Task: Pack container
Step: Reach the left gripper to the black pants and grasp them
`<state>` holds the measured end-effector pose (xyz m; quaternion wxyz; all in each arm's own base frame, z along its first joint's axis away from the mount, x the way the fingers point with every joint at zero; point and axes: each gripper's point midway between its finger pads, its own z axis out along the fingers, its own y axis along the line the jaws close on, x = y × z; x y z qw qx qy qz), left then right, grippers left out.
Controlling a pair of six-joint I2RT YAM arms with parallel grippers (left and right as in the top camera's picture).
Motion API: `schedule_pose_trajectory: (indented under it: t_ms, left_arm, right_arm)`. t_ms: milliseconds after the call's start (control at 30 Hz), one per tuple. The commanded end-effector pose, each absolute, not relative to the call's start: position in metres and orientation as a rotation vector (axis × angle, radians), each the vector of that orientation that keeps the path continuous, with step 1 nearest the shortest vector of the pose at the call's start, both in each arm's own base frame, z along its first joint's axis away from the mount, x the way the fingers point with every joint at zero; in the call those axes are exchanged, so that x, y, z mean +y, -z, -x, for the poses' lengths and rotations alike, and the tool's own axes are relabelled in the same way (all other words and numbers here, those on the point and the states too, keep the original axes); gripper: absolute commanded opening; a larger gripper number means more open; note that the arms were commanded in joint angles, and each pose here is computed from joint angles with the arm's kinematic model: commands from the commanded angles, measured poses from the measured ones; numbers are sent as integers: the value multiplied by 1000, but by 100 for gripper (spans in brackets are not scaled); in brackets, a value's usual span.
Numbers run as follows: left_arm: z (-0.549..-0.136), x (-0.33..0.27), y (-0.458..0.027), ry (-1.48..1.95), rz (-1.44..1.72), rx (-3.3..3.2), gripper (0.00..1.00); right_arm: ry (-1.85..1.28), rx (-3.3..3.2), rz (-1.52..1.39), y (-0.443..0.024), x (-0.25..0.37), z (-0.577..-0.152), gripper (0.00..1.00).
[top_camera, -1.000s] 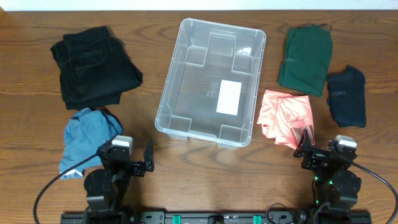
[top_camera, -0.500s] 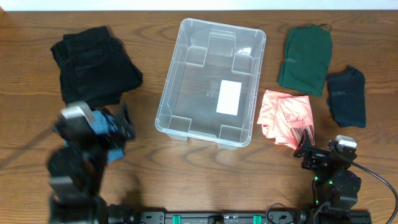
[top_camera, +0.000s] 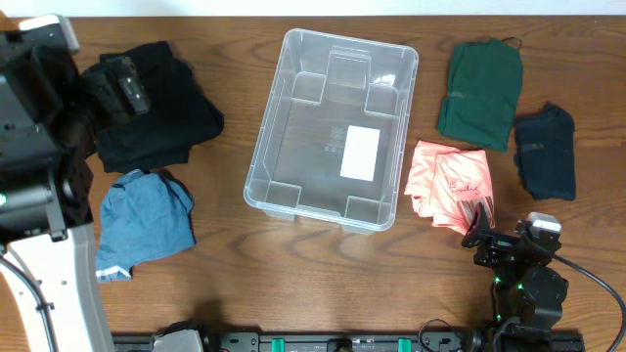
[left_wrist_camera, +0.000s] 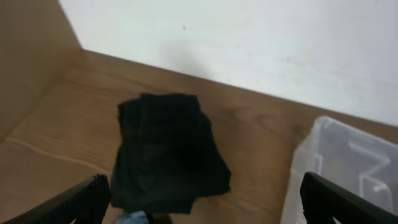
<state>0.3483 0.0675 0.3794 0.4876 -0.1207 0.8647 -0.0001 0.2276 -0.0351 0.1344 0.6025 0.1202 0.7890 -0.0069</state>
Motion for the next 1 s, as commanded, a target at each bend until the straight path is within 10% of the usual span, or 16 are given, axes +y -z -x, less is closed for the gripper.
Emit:
schedule_pose_trajectory:
  t_ms: [0,533,967]
  left_arm:
    - [-345,82,-379,-67,343,2114,98]
    - [-378,209,-237,643,831,2215,98]
    - [-401,257,-168,576,802,2256,98]
  right_arm:
    - [3,1827,-281,-133,-33,-228,99]
    - [3,1827,-281,-133,-33,-228,99]
    - [3,1827,-281,-133,-33,-228,99]
